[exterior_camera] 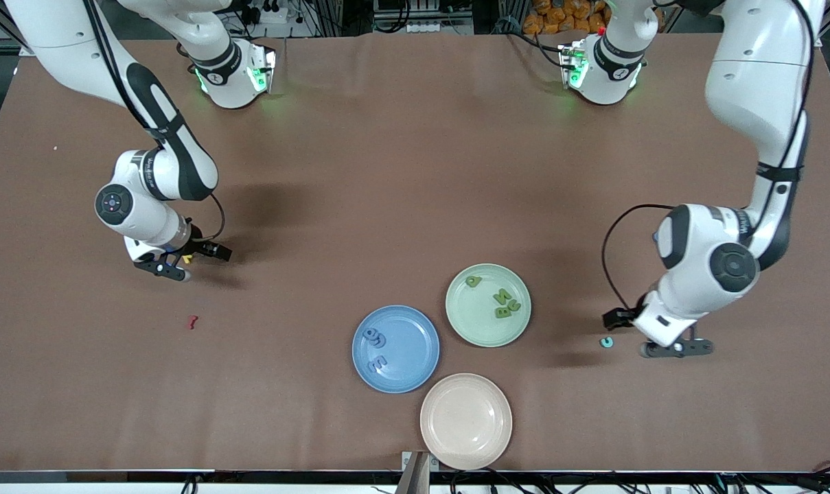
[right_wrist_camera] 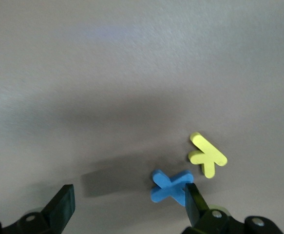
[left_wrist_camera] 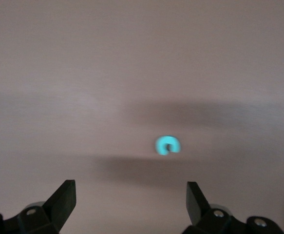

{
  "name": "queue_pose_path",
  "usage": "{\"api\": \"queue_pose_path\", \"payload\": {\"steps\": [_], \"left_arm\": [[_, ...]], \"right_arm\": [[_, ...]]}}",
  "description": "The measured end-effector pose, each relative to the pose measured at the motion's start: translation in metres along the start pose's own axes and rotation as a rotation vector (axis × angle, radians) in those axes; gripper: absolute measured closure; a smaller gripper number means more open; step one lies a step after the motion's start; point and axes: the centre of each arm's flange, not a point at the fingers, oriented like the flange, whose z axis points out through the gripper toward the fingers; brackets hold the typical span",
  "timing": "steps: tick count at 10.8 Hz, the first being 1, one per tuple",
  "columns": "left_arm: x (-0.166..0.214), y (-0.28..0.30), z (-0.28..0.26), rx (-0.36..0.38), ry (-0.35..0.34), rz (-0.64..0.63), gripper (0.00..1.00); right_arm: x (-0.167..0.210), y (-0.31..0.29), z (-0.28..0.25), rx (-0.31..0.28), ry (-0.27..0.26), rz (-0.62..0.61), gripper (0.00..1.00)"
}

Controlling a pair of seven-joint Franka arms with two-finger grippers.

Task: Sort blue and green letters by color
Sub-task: 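Grasp the blue X with the right gripper while the left gripper withdraws, then carry the blue X to the blue plate with the right gripper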

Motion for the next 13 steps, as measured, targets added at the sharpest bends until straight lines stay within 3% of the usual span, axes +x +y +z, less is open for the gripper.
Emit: {"api": "queue_pose_path", "payload": {"steps": [4,7,8,11,12,13], "left_arm": [[0.009,-0.072,-0.062,0.015,0.034,-0.087,0.00],[0.007,-0.072,-0.142,0.000,0.094,-0.105,0.00],[0.004,-0.068,-0.163,-0.006,0.100,-0.105,0.00],[-0.012,-0.059,-0.219,0.004,0.073,-0.061,0.00],[-0.018,-0.058,-0.242,0.009,0.070,-0.018,0.00],[-0.027,-0.058,-0.263,0.011,0.061,0.004,0.00]], "right_arm": [[-0.006,0.013,0.008,-0.009,-0.021,0.021,0.00],[-0.006,0.016,0.008,-0.010,-0.022,0.025,0.04],[-0.005,0.019,0.008,-0.009,-0.022,0.031,0.11],[0.000,0.029,0.000,-0.002,-0.006,0.025,0.57],[0.002,0.035,-0.001,-0.001,-0.005,0.016,0.66],[0.004,0.041,-0.001,0.001,-0.005,0.014,0.66]]}}
